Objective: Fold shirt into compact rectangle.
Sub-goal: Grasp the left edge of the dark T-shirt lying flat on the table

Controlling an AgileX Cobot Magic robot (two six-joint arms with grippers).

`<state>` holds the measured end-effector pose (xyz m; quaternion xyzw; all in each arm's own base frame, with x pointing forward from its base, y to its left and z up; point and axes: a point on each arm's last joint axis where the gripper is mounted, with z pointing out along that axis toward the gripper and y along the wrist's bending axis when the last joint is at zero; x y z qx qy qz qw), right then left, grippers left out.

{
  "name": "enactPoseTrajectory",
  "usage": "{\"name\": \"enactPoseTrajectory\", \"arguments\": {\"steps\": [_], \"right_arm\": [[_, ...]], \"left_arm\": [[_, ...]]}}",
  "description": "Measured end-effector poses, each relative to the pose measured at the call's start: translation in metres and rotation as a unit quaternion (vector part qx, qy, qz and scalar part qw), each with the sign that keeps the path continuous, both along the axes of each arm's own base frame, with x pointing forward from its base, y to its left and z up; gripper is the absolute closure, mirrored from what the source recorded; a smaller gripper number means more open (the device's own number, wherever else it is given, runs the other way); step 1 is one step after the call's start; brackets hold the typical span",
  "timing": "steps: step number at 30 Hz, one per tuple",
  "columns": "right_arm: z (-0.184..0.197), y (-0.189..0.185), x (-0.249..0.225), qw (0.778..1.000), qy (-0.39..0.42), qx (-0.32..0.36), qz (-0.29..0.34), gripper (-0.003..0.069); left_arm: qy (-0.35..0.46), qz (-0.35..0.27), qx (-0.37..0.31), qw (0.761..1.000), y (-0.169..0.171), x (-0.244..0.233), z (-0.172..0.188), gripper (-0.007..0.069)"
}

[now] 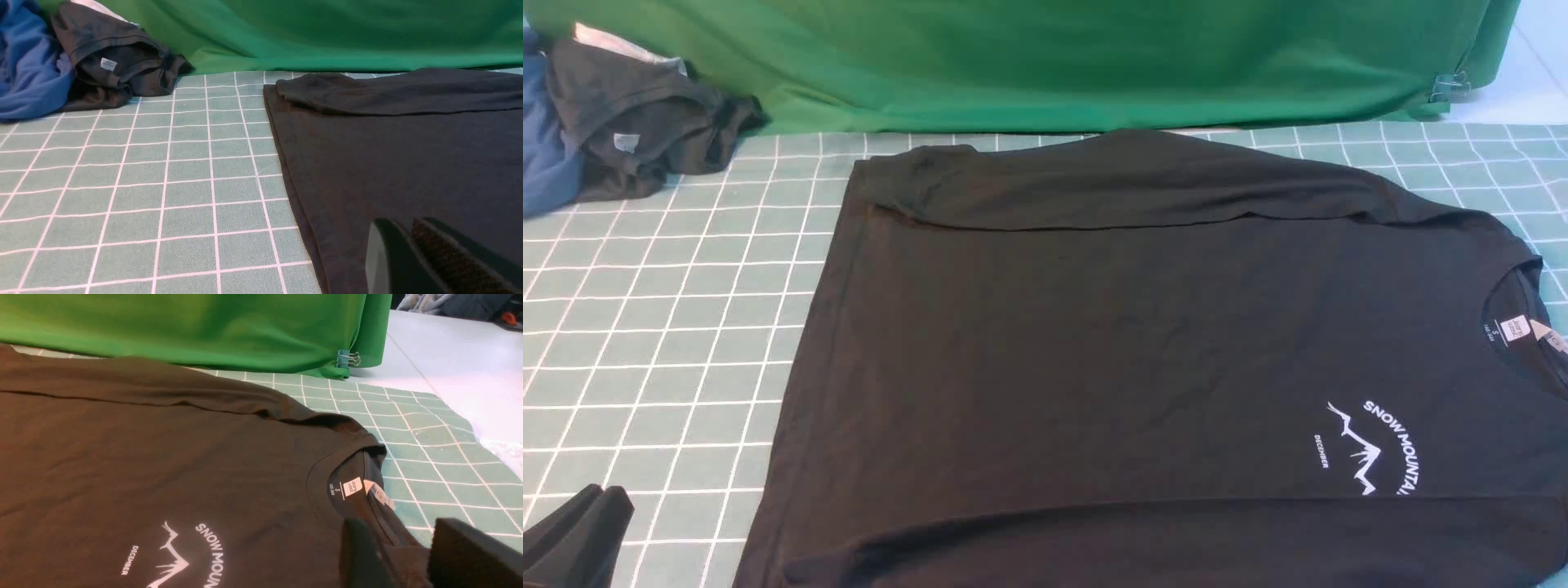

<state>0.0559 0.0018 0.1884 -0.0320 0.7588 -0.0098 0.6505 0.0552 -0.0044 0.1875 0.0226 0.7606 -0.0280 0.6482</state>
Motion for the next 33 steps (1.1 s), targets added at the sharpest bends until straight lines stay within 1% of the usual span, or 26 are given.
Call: {"name": "enactPoseTrajectory", "arguments": {"steps": [30,32,33], "right_arm": [[0.0,0.0,0.0,1.0,0.0,0.0,0.0,0.042],[0.0,0.0,0.0,1.0,0.0,0.0,0.0,0.042],[0.0,0.0,0.0,1.0,0.0,0.0,0.0,0.042]], "left_arm": [[-0.001,0.0,-0.001,1.0,0.0,0.0,0.0001,0.0589],[-0.011,-0.001,-0.018,1.0,-0.0006,0.0003,0.0022,0.0589],[-0.022,-0.001,-0.04,0.999,-0.0011,0.0005,0.0045,0.0589]]}}
